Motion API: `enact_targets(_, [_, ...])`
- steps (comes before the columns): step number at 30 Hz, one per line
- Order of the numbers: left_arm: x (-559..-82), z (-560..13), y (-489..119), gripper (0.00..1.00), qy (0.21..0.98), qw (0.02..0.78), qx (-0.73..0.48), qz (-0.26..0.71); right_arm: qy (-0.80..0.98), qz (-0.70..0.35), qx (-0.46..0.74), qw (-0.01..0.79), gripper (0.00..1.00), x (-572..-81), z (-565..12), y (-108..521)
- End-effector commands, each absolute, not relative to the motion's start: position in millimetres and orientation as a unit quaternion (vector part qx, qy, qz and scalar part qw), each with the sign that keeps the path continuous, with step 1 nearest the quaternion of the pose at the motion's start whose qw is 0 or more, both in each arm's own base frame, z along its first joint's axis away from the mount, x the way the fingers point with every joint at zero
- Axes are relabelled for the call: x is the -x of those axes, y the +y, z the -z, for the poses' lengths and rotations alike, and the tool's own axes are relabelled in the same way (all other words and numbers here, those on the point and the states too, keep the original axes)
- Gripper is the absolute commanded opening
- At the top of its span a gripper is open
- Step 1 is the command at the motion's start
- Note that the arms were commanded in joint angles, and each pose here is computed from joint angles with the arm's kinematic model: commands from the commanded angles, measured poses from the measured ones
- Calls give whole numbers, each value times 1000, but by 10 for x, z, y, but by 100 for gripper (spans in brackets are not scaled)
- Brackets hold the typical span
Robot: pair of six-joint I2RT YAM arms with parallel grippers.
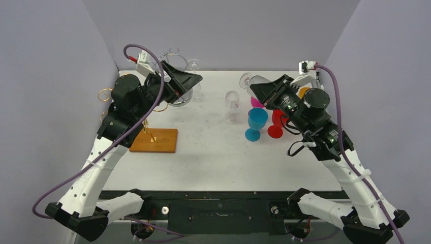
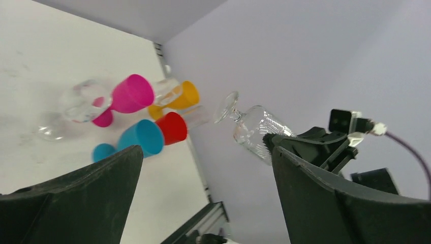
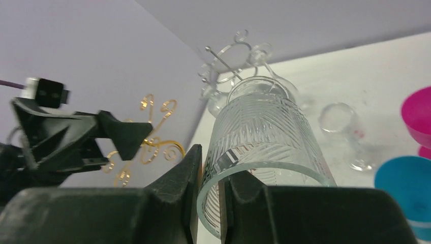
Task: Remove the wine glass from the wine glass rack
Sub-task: Place the wine glass at the center of the board.
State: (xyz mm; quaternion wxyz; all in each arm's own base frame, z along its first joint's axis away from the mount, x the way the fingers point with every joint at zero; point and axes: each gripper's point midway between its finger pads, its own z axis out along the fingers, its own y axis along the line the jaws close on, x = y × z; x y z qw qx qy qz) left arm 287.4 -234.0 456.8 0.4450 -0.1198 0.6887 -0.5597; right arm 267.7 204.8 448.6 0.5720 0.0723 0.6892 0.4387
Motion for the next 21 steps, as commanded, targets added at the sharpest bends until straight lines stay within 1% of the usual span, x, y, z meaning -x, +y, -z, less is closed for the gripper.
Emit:
enact_targets(1, [-2747, -4577, -1934, 96, 719, 536, 67, 437, 803, -316, -23, 505, 0, -2679, -3797, 2008])
enact_targets(6, [-2653, -4531, -1671, 96, 731, 571, 53, 369, 854, -253, 22, 453, 0, -2759, -3404, 2220])
enact_targets(7, [-2645, -4511, -1618, 96, 735, 574, 57, 356, 856, -251, 35, 450, 0, -2735, -3409, 2304])
enact_targets(13, [-2529, -4543, -1314, 96, 734, 606, 67, 299, 900, -191, 93, 380, 0, -2827, -2799, 2726])
enact_targets(21, [-2349, -4595, -1047, 96, 728, 628, 83, 263, 927, -156, 124, 318, 0, -3029, -2099, 3048])
